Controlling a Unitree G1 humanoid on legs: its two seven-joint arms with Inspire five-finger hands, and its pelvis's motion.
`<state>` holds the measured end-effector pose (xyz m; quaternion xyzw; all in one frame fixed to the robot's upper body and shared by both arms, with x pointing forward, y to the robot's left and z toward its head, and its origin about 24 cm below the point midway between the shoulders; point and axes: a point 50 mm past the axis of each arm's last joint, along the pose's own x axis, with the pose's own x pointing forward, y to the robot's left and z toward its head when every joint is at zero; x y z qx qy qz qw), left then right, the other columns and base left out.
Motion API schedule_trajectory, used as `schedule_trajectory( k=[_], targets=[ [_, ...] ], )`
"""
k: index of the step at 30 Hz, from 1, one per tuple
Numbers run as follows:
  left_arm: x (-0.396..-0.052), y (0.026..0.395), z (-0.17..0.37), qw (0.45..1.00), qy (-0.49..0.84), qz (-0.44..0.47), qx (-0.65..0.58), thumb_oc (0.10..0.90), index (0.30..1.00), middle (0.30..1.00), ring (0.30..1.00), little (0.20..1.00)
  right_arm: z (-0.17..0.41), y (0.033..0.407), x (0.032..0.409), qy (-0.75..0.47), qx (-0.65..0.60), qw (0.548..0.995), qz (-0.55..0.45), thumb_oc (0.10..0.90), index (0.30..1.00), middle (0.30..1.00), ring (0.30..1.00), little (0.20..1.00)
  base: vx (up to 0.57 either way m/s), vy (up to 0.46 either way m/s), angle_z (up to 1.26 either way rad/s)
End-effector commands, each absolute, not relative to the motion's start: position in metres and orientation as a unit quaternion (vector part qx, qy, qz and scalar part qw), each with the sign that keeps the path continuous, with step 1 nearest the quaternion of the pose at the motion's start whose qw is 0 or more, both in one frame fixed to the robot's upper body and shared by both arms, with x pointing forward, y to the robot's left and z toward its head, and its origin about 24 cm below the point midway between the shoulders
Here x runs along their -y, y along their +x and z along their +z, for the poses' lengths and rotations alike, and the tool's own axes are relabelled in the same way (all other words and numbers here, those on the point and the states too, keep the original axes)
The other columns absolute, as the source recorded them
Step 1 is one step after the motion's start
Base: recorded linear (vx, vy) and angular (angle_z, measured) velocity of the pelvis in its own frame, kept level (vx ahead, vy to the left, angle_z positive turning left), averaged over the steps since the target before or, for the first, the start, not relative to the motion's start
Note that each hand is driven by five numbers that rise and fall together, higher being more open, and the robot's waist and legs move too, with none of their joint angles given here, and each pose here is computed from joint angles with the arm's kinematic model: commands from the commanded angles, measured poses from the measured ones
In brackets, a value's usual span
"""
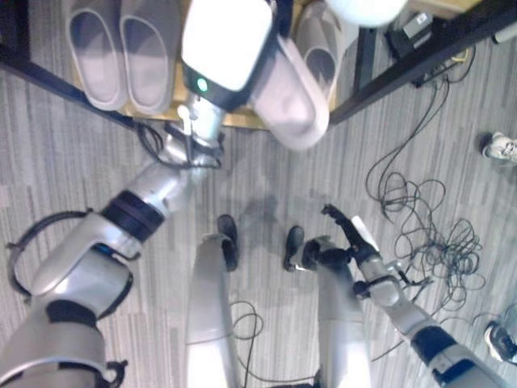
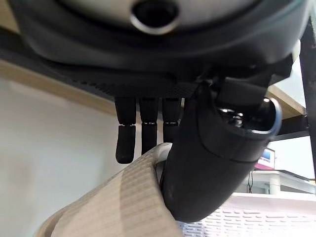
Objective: Arrange the slippers neatly on the shoe rack.
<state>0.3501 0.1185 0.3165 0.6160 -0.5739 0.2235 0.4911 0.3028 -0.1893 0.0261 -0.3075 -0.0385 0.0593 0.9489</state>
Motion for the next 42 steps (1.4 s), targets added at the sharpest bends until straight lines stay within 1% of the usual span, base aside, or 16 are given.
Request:
schedule_trajectory(
  k=[1,2,3,4,5,7,8,18,21,24,30,33,42],
  targets=[
    [-0.089,0.338,0.312,0.459,0.575,0.229,0.638,0.4,0.3,0.3,0.3,0.3,-0.014,0.261,0.254,-0.392,-0.077,0.917,0.003,0.8,0.9,0.9,0.9,0.9,0.04,0.005,-0.04],
    [-0.089,0.339,0.311,0.449,0.582,0.231,0.637,0.4,0.3,0.3,0.3,0.3,-0.018,0.258,0.252,-0.401,-0.077,0.913,0.01,0.8,0.9,0.9,0.9,0.9,0.04,0.035,-0.03],
    [-0.088,0.339,0.323,0.424,0.594,0.24,0.64,0.4,0.3,0.3,0.3,0.3,-0.022,0.254,0.248,-0.405,-0.071,0.912,0.01,0.8,0.9,0.9,0.9,0.9,0.04,0.048,0.0],
    [-0.089,0.34,0.328,0.413,0.601,0.243,0.64,0.4,0.3,0.3,0.3,0.3,-0.021,0.255,0.247,-0.404,-0.066,0.913,0.009,0.8,0.9,0.9,0.9,0.9,0.04,0.062,0.0],
    [-0.089,0.34,0.335,0.4,0.606,0.246,0.642,0.4,0.3,0.3,0.3,0.3,-0.018,0.256,0.246,-0.403,-0.057,0.913,0.007,0.8,0.9,0.9,0.9,0.9,0.04,0.07,-0.14],
    [-0.093,0.341,0.354,0.355,0.63,0.251,0.644,0.4,0.3,0.3,0.3,0.3,-0.002,0.264,0.244,-0.398,-0.014,0.917,-0.004,0.8,0.9,0.9,0.9,0.9,0.05,0.074,-0.19],
    [-0.092,0.341,0.355,0.354,0.629,0.251,0.645,0.4,0.3,0.3,0.3,0.3,-0.001,0.264,0.244,-0.397,-0.013,0.918,-0.004,0.8,0.9,0.9,0.9,0.9,0.04,0.048,-0.05],
    [-0.089,0.326,0.413,0.236,0.641,0.276,0.676,0.4,0.3,0.3,0.3,0.3,0.031,0.273,0.25,-0.352,0.065,0.932,-0.048,0.8,0.9,0.9,0.9,0.9,0.04,0.056,-0.04],
    [-0.091,0.324,0.423,0.221,0.641,0.281,0.679,0.4,0.3,0.3,0.3,0.3,0.036,0.277,0.248,-0.337,0.08,0.936,-0.056,0.8,0.9,0.9,0.9,0.9,0.04,0.076,-0.01],
    [-0.094,0.328,0.422,0.199,0.662,0.267,0.671,0.4,0.3,0.3,0.3,0.3,0.038,0.279,0.247,-0.337,0.088,0.936,-0.057,0.8,0.9,0.9,0.9,0.9,0.06,0.078,-0.02],
    [-0.1,0.328,0.423,0.181,0.675,0.259,0.667,0.4,0.3,0.3,0.3,0.3,0.042,0.276,0.248,-0.347,0.105,0.93,-0.057,0.8,0.9,0.9,0.9,0.9,0.04,0.041,-0.01],
    [-0.1,0.324,0.422,0.153,0.675,0.247,0.678,0.4,0.3,0.3,0.3,0.3,0.049,0.276,0.256,-0.352,0.122,0.925,-0.076,0.8,0.9,0.9,0.9,0.9,0.06,0.053,-0.04],
    [-0.091,0.322,0.428,0.144,0.661,0.255,0.691,0.4,0.3,0.3,0.3,0.3,0.054,0.28,0.254,-0.36,0.134,0.92,-0.075,0.8,0.9,0.9,0.9,0.9,0.02,0.039,0.0]
  ],
)
